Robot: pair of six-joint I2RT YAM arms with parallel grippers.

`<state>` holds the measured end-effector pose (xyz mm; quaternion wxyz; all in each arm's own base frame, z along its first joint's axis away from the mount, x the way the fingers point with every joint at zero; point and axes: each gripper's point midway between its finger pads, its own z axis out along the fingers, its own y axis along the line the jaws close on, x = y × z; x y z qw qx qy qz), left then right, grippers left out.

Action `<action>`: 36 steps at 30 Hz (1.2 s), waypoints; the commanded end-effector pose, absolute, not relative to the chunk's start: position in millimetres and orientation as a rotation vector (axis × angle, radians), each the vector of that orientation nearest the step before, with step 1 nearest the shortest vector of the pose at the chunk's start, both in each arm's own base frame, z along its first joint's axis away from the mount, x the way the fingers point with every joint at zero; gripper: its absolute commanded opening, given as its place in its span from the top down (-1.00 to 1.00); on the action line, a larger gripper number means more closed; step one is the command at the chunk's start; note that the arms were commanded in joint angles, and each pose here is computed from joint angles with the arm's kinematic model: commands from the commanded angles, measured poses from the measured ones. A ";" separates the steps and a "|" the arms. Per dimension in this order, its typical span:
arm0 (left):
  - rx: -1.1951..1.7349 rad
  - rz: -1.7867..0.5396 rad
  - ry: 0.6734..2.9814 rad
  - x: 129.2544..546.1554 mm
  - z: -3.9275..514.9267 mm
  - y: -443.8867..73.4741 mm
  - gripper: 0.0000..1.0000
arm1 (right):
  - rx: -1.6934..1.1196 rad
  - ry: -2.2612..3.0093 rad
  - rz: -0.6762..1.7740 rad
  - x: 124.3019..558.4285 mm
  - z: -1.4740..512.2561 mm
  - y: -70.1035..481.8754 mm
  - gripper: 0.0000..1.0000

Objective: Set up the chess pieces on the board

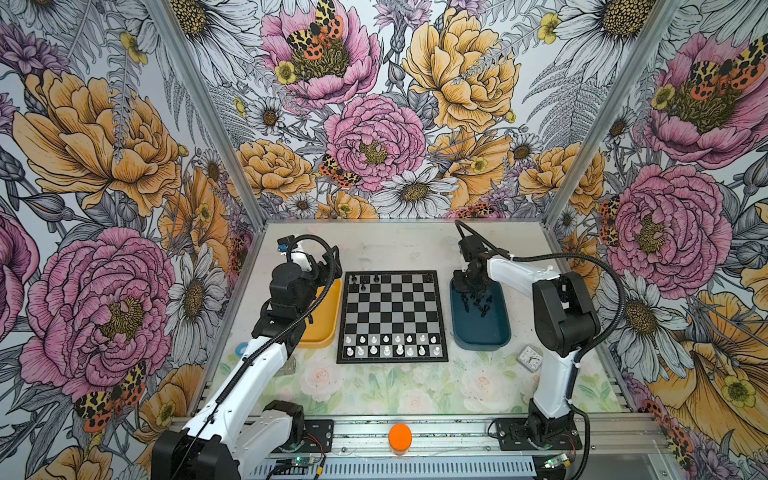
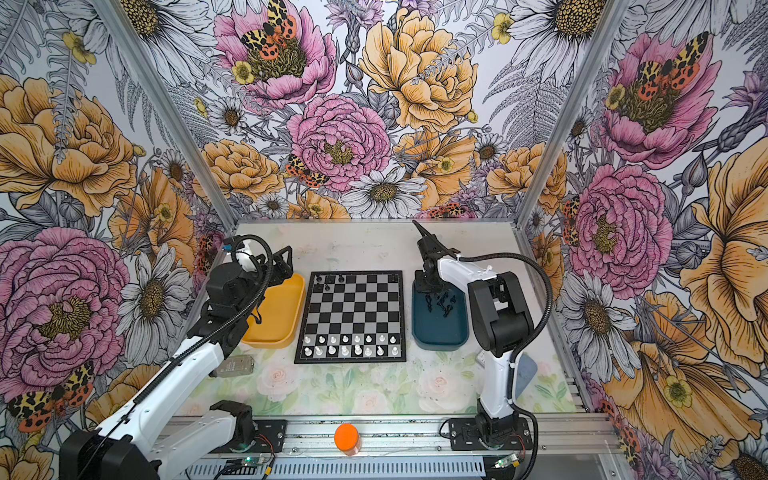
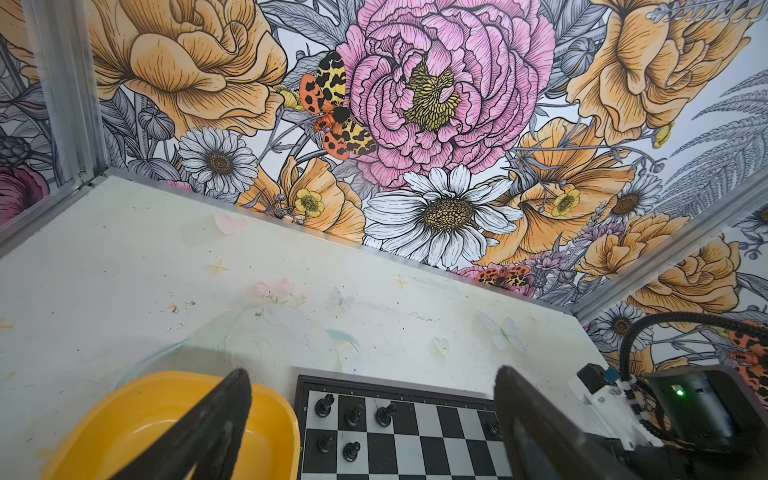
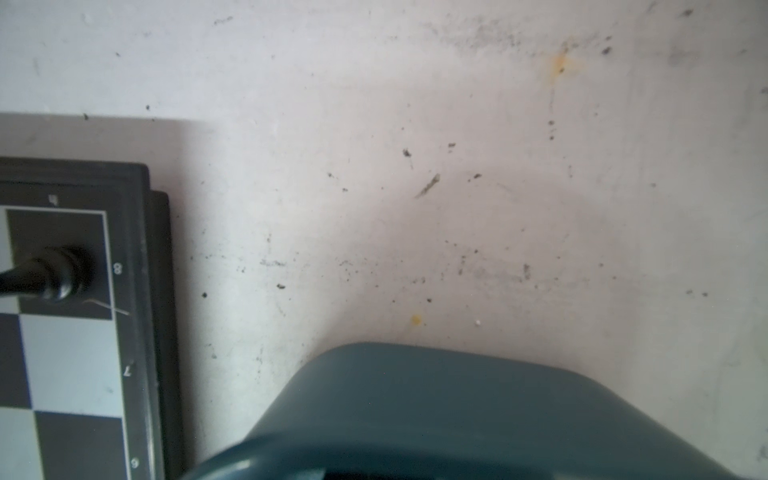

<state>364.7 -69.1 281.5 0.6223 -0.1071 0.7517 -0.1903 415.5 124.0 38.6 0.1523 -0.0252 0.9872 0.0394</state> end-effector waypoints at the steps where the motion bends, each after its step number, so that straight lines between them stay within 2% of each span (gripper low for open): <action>1: -0.230 -0.469 1.702 359.4 287.9 -74.2 -0.85 | -0.065 2.806 0.109 425.0 41.1 128.2 0.99; 16: -0.230 -0.472 1.686 354.2 291.1 -72.7 -0.86 | -0.090 2.759 0.053 407.7 92.1 129.8 1.00; 24: -0.225 -0.476 1.671 347.9 294.4 -71.7 -0.87 | -0.126 2.703 -0.044 387.9 146.0 132.3 1.00; 30: -0.230 -0.461 1.665 341.8 297.4 -67.4 -0.87 | -0.249 2.623 0.012 383.0 192.4 174.1 1.00; 36: -0.235 -0.435 1.667 337.0 297.6 -62.8 -0.87 | -0.427 2.628 0.114 387.2 191.2 245.3 1.00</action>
